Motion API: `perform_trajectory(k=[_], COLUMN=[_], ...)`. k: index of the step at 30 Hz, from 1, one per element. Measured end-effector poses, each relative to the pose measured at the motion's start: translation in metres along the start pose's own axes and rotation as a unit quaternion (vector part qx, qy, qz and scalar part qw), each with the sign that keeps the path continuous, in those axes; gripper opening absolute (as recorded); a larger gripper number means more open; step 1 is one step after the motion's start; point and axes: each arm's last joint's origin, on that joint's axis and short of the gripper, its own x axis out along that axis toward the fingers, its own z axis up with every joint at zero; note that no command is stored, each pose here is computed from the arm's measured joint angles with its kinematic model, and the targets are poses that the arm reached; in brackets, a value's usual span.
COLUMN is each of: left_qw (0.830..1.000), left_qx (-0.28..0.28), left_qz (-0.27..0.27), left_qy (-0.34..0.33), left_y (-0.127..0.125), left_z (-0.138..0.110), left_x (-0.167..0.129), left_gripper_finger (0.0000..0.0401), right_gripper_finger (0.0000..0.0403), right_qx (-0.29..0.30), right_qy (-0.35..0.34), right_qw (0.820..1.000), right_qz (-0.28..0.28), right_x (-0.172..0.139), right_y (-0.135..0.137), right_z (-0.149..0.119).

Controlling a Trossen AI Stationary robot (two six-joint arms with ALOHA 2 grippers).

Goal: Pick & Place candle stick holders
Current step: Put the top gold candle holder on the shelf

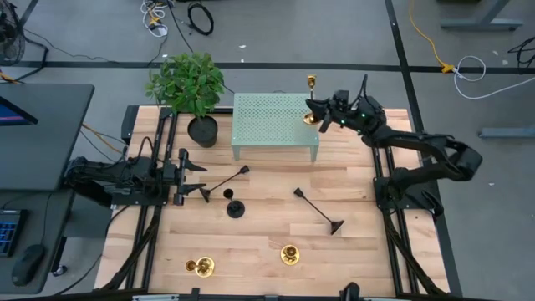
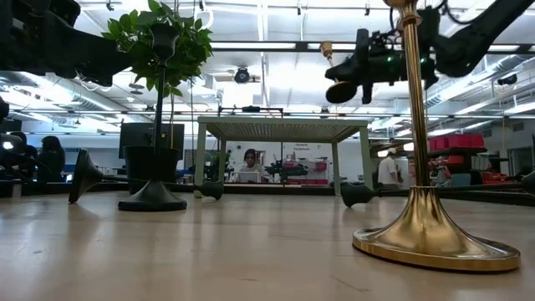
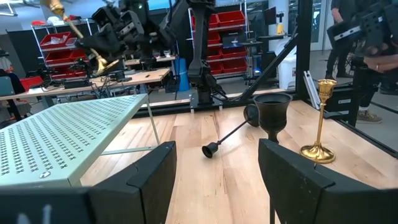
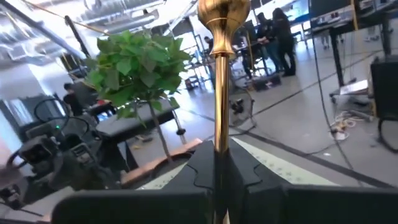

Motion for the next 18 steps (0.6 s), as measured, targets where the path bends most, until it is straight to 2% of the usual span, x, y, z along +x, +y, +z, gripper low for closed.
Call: perform_trajectory(k=[7, 18], left_qw=[1.000, 1.000], left_qx=[0.000, 0.000], left_qz=[0.000, 0.000], left_qy=[0.000, 0.000], left_y=[0.000, 0.000], left_z=[0.000, 0.000], left_x=[0.000, 0.000], left_gripper_finger=[0.0227, 0.0227], right_gripper_finger=[0.0005, 0.0005], right_qx=[0.018, 0.011], right_qy=[-0.012, 0.005], right_qw=[0.999, 0.994], right_qz=[0.044, 0.105], right_x=[0.018, 0.070], right_y=[-0.016, -0.031], right_z=[-0.009, 0.001])
